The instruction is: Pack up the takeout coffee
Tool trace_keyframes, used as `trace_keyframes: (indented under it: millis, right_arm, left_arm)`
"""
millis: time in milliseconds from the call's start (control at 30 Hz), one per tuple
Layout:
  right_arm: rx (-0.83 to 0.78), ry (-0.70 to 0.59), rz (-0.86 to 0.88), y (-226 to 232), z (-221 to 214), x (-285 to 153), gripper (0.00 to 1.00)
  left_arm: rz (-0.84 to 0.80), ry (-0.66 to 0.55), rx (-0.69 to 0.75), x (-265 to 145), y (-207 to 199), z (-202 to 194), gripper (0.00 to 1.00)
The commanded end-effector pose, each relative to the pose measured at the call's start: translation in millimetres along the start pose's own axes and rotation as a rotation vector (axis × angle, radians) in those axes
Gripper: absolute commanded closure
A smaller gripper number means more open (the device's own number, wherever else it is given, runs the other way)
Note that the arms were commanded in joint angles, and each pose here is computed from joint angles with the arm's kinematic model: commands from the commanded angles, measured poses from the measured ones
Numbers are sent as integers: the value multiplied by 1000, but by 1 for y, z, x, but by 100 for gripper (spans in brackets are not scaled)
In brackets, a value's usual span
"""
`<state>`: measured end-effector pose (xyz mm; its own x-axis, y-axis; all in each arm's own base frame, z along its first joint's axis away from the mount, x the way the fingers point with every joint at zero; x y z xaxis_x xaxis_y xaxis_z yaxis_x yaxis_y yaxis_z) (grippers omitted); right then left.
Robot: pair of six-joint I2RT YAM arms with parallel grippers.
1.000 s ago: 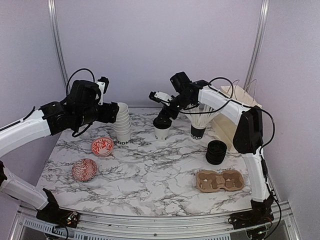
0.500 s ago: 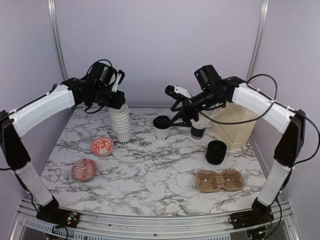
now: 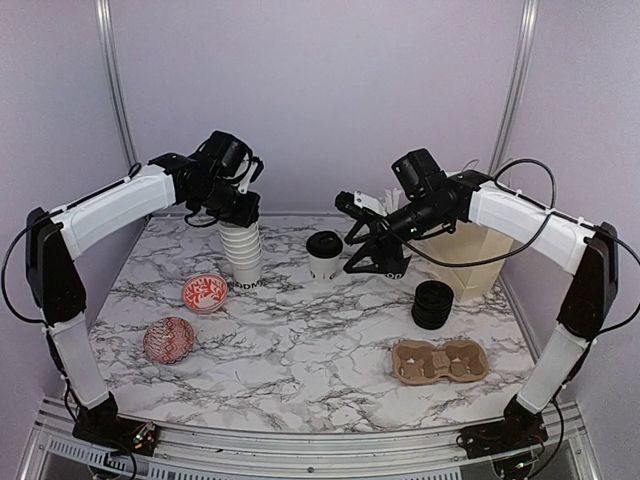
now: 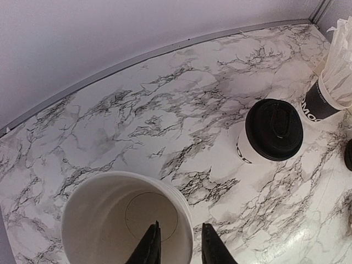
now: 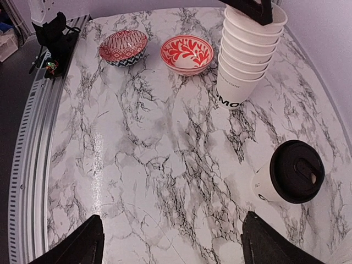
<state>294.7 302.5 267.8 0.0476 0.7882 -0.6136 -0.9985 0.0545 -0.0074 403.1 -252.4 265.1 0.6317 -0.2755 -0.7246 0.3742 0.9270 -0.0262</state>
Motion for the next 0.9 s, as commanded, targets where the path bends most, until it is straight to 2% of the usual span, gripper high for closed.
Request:
trace_keyframes:
  millis: [0,433,867]
  right_arm:
    - [-33,-43,22,5,10,-2,16]
    - [-21,-28,29,3,5,4,18]
    - [-11,-15,37,-1,3,9,19]
  left_arm:
    - [17,44,-12,5,5,-3,76]
    - [61,35,-3,8,11,1,99]
    - [62,-39,50,-4,9,29,100]
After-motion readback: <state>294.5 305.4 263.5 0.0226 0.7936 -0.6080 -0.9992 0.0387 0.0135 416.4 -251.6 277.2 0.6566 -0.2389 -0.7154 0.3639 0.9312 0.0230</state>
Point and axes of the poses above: each gripper's point midway between its finger pads, its own x axis out along the fingers, its own y axis along the line the jaws close on, z = x × y, the point moved 4 cm from there along -x, back along the fingers, and after that the axes turned 2 degrees about -x, right-handed, at the moved point
